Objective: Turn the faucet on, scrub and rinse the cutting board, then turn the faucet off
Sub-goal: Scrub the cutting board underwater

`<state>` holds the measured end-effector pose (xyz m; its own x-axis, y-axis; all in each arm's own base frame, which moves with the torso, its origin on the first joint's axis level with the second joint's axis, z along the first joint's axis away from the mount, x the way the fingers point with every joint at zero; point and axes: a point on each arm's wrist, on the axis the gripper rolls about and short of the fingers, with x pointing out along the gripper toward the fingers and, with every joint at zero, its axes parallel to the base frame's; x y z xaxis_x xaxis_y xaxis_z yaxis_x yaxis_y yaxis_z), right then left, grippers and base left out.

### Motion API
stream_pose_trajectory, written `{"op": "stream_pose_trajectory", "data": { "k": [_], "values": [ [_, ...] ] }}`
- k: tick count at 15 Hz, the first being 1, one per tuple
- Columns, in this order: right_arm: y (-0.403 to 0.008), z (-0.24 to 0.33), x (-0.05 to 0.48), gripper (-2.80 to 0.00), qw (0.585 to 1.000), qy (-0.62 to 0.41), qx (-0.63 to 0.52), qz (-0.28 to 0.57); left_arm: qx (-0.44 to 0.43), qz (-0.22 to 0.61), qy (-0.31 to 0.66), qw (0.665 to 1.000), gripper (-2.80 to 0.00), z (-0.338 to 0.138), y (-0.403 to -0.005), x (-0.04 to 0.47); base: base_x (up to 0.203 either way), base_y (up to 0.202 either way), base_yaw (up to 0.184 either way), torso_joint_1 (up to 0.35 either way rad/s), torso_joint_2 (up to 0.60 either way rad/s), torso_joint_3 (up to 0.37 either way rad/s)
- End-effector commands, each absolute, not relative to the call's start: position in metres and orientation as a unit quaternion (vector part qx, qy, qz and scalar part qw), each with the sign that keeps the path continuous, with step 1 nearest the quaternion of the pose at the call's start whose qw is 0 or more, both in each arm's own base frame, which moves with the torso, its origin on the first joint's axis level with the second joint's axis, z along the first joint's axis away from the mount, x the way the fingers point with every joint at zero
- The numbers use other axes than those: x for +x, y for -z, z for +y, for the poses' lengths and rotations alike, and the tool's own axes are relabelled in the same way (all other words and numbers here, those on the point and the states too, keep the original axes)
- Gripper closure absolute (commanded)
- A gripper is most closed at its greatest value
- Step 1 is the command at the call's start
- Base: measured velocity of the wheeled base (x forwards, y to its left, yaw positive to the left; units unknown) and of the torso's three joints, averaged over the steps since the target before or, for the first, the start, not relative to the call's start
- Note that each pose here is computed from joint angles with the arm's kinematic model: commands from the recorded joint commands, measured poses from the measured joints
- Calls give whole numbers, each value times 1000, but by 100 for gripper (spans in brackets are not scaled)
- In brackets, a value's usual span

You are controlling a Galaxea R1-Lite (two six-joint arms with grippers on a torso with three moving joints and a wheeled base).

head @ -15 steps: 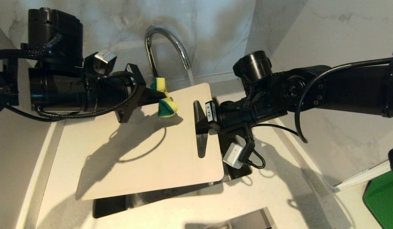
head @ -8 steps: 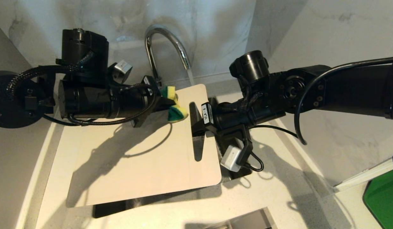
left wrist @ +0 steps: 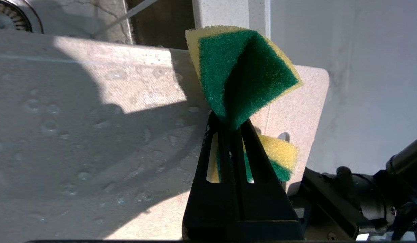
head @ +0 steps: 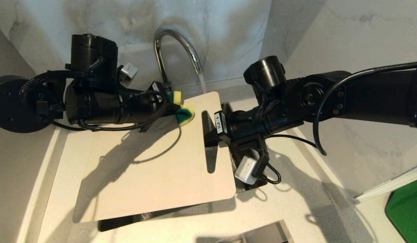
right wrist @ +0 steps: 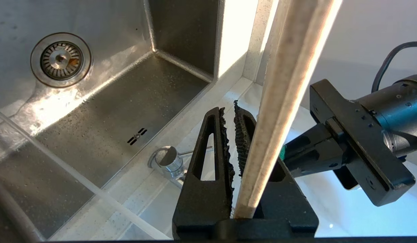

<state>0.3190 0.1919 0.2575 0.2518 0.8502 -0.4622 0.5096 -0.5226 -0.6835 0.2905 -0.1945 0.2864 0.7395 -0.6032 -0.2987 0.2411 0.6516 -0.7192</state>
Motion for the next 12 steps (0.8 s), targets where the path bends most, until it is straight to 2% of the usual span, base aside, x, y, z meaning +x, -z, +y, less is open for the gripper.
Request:
{"op": "stream_pose_trajectory", "data": {
  "k": [1,6,12],
  "values": [
    [-257,192,319,0,198,-419,-765,-448,-340,269,233,871,0,-187,-285,291,0,0,0,0,0,0],
    [-256,192,318,0,197,-420,-764,-448,-310,292,202,882,0,-166,-260,292,0,0,0,0,0,0],
    [-260,190,314,0,197,-416,-765,-450,-297,307,150,892,0,-111,-237,307,0,0,0,0,0,0]
  ]
}}
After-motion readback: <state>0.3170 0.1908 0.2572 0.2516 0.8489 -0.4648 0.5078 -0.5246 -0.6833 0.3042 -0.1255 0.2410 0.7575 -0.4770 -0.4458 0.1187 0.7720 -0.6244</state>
